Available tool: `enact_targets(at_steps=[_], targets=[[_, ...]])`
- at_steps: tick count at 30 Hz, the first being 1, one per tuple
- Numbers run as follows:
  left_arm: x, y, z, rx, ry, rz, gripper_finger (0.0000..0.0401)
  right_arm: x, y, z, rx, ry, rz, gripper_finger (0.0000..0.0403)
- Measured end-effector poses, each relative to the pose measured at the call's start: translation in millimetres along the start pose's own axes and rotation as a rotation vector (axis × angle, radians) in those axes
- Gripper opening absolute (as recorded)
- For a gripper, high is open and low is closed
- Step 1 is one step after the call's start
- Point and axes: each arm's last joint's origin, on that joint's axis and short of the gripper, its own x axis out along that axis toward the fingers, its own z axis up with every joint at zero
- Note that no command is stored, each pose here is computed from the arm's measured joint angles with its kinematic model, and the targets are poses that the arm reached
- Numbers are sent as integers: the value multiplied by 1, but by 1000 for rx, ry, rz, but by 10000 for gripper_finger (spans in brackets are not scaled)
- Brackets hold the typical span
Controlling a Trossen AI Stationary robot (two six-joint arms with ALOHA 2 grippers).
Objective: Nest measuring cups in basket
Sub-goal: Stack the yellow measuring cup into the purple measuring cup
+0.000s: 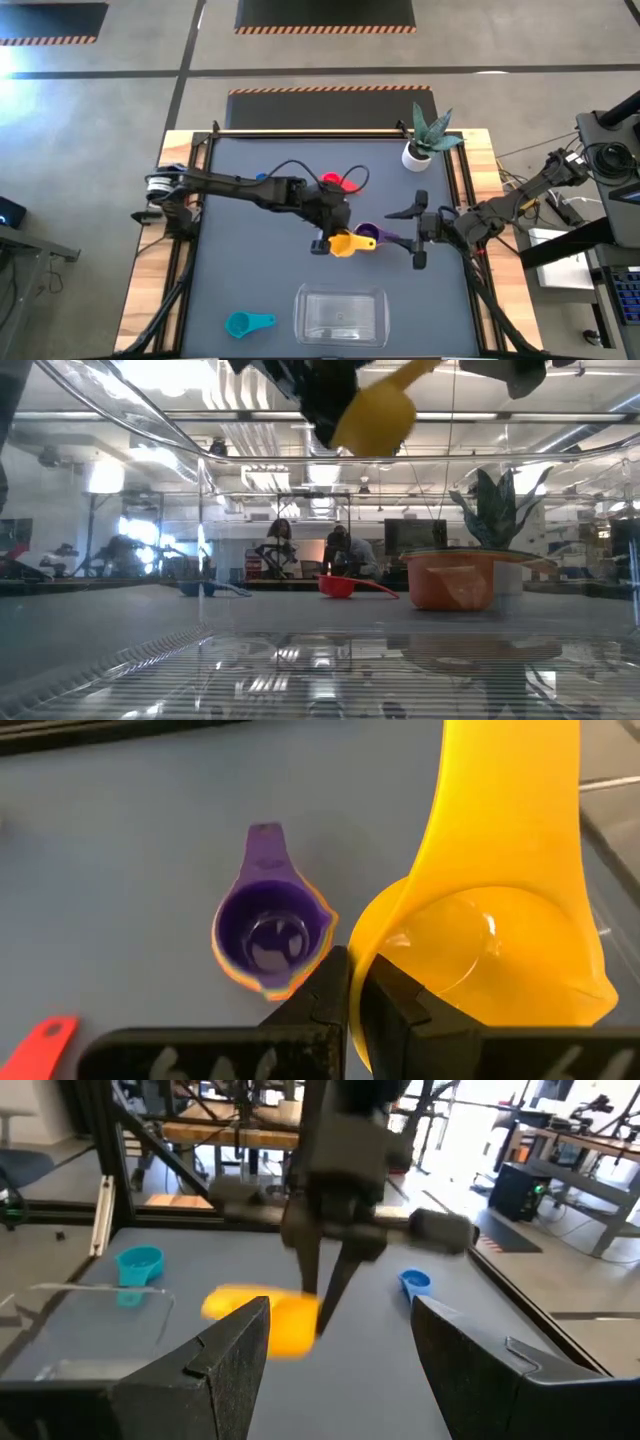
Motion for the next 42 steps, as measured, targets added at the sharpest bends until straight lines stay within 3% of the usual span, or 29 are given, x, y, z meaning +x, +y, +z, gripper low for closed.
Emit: enact_targets(at_steps=[12,20,25,35,42], targets=[[79,31,10,21,40,18,0,-14,-9,10,43,-60,3,233],[88,60,27,5,108,40,0,-17,-9,10,62,-56,19,233],[99,63,21,9,202,18,0,-18,-7,8,71,-37,31,233],[110,63,6,-9,253,7,0,-19,-7,12,43,-66,30,233],[110,63,5,-13,255,7,0,-26,-16,48,-34,-184,-141,233]])
